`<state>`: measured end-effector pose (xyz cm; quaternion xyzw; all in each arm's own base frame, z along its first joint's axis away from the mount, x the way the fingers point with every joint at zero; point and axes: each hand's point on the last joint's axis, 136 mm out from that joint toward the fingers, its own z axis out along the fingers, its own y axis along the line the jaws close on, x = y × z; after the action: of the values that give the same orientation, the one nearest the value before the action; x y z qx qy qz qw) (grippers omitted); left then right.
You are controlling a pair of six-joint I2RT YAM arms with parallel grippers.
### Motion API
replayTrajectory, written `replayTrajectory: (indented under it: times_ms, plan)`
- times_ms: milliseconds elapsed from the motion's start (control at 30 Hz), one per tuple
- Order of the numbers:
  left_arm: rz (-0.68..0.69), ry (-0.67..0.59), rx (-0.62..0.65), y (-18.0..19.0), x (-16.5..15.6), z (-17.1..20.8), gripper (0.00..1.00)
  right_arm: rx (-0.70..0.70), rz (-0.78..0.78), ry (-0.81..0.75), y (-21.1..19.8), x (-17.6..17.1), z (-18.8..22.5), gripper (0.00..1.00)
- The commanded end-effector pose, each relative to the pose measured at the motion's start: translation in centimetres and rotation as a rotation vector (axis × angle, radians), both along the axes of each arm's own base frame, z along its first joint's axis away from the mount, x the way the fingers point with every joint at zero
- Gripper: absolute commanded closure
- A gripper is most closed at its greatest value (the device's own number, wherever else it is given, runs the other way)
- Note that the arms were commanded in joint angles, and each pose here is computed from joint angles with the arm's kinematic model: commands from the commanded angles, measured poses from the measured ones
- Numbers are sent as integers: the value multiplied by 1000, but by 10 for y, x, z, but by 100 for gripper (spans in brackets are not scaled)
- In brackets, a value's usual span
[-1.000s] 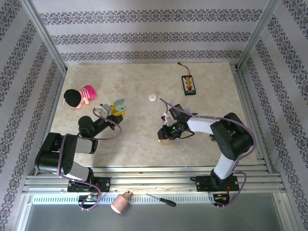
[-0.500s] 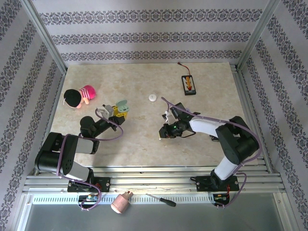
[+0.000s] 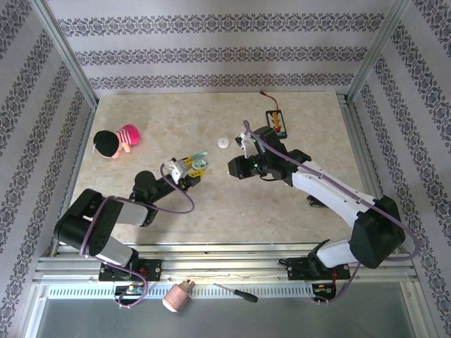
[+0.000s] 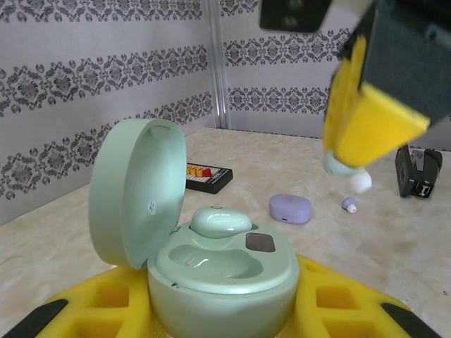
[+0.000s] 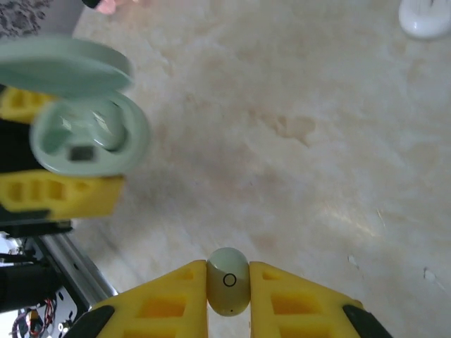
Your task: Insert the wireless bluetooth earbuds into the charging case
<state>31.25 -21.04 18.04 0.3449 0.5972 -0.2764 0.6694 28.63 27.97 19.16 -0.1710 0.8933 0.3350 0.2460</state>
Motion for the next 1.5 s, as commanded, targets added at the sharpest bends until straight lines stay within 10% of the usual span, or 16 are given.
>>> replayTrajectory:
  times_ms: [0,1467]
  plan:
    - [10,-115,2,-10,4,20,79,-20,4,-80,5,4,22,84]
    - [13,-69,-34,-40,14,18,79,-7,104,-101,66,6,8,81]
